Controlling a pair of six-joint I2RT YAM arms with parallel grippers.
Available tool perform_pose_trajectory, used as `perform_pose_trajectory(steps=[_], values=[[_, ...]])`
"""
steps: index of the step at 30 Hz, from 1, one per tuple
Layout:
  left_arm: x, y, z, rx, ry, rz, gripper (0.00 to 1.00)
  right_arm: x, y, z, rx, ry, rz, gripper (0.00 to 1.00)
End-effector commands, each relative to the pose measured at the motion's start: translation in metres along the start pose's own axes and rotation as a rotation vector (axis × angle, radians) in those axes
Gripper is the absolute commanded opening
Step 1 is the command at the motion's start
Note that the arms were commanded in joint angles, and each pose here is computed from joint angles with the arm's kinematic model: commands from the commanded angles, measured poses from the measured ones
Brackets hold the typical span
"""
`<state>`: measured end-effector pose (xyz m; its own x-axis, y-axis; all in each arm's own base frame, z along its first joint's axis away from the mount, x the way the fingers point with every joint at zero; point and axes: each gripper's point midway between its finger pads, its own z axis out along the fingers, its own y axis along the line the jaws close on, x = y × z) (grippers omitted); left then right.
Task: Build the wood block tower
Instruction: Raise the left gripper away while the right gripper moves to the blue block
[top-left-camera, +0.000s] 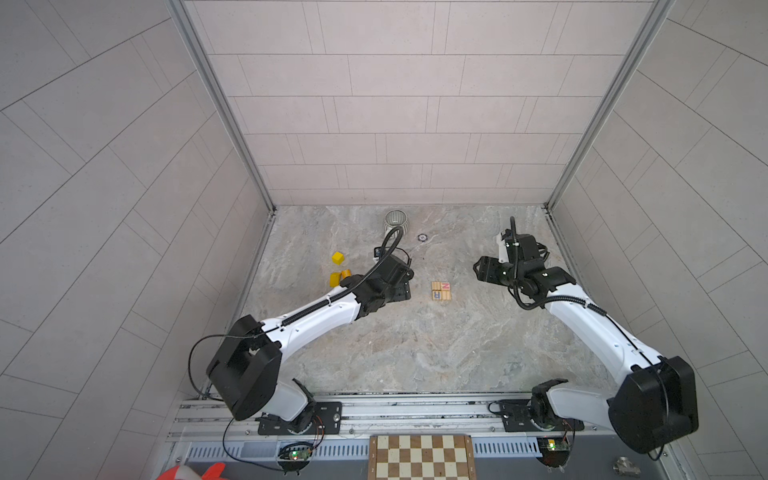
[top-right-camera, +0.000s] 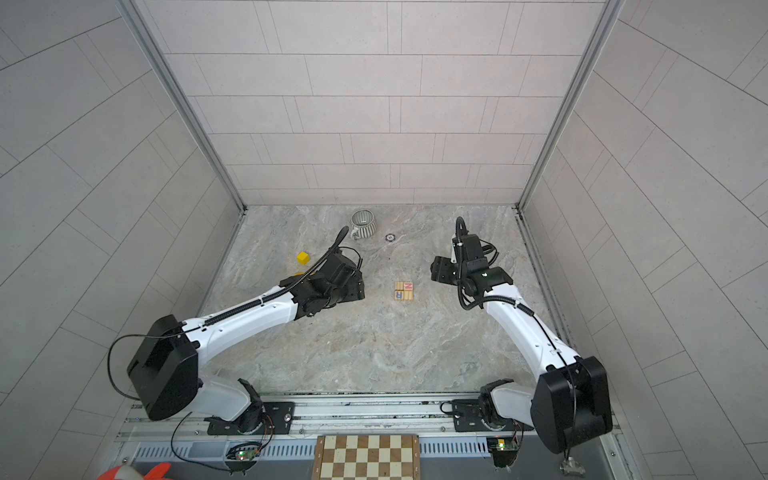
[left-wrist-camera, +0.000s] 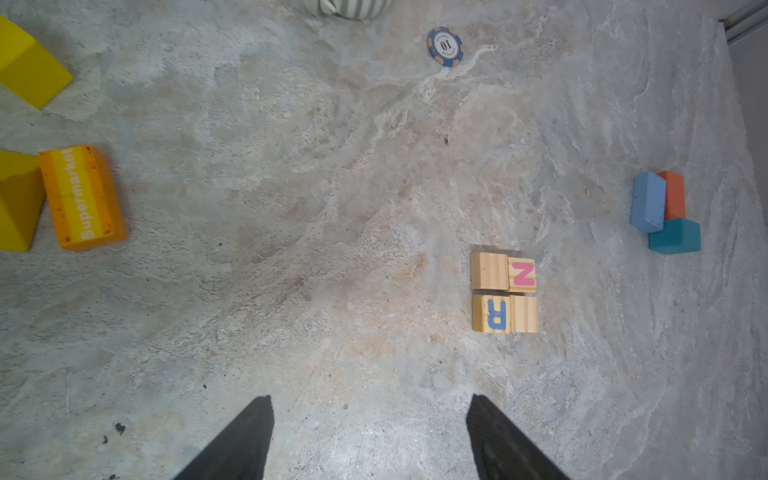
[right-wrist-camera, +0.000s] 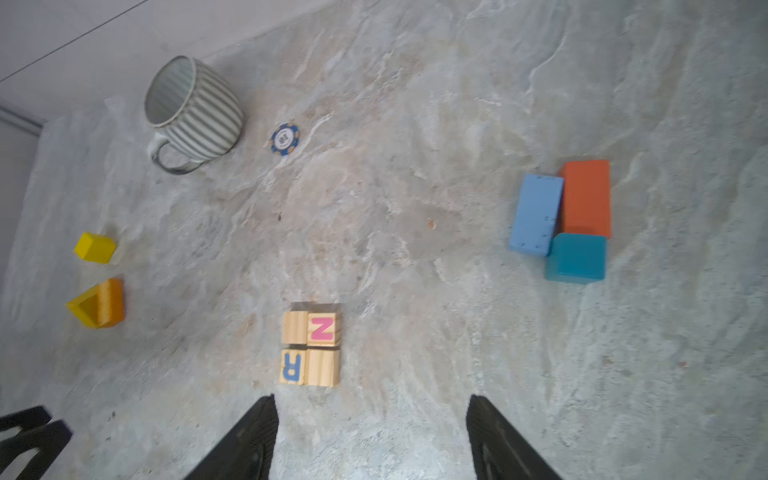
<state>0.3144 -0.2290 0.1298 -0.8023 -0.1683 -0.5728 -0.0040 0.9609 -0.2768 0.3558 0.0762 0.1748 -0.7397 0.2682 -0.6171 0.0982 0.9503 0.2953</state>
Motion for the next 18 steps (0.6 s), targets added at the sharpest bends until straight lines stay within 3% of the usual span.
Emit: perform_pose_trajectory(steps=[1,12,15,18], values=[[-0.012,0.002,0.005,-0.017,-0.031,-0.01,0.8,-0.008,-0.029,0.013,0.128,0.038,-0.003,0.7],[-0.02,-0.007,0.038,-0.012,-0.045,-0.025,0.8,-0.038,-0.075,0.069,0.336,0.11,0.024,0.69],[-0.017,-0.003,0.048,-0.005,-0.025,-0.04,0.8,-0.037,-0.086,0.084,0.39,0.169,0.034,0.64],[-0.016,0.0,0.054,0.01,-0.003,-0.056,0.8,-0.032,-0.096,0.102,0.418,0.226,0.048,0.53]])
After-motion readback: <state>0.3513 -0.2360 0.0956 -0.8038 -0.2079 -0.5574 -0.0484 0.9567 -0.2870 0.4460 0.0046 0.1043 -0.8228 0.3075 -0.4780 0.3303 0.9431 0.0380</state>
